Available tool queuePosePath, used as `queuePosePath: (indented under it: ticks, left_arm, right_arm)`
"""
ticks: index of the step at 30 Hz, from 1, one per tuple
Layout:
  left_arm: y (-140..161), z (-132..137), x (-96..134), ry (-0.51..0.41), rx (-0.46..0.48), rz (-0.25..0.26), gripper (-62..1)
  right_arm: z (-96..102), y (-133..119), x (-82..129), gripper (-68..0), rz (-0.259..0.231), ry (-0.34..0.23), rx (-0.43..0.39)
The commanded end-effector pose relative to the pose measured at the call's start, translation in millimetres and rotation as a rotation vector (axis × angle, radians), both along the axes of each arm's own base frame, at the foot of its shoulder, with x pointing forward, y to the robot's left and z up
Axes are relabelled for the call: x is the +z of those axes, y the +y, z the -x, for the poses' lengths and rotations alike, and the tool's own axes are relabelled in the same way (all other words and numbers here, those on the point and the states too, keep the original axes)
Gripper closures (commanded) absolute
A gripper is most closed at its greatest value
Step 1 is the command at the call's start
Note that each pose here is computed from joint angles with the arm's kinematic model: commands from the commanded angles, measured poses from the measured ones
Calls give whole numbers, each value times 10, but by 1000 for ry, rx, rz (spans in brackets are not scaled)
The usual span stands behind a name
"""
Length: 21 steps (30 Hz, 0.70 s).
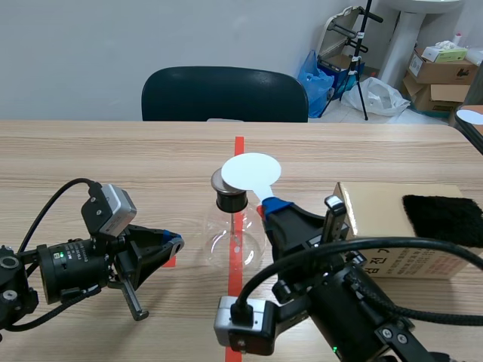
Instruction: Do the electroscope experiment
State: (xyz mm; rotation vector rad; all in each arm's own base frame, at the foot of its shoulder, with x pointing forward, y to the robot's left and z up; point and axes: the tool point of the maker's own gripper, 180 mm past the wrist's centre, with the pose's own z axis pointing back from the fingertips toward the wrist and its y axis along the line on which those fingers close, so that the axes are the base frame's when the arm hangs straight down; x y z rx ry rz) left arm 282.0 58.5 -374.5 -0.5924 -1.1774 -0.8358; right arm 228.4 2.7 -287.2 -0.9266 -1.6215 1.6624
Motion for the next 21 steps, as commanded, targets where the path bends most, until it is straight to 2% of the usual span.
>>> queuePosePath:
  ticks: [1,7,21]
  left_arm:
    - [-35,-61,123,-32,6,37,-32]
    - [-35,-61,123,-32,6,37,-32]
    - [-35,-61,123,-32,6,37,-32]
  right_arm:
    - [-19,13,61,-10,5,-32,28]
    - [57,114,51,-10,9,-28,98]
    - [59,116,51,-10,9,-28,100]
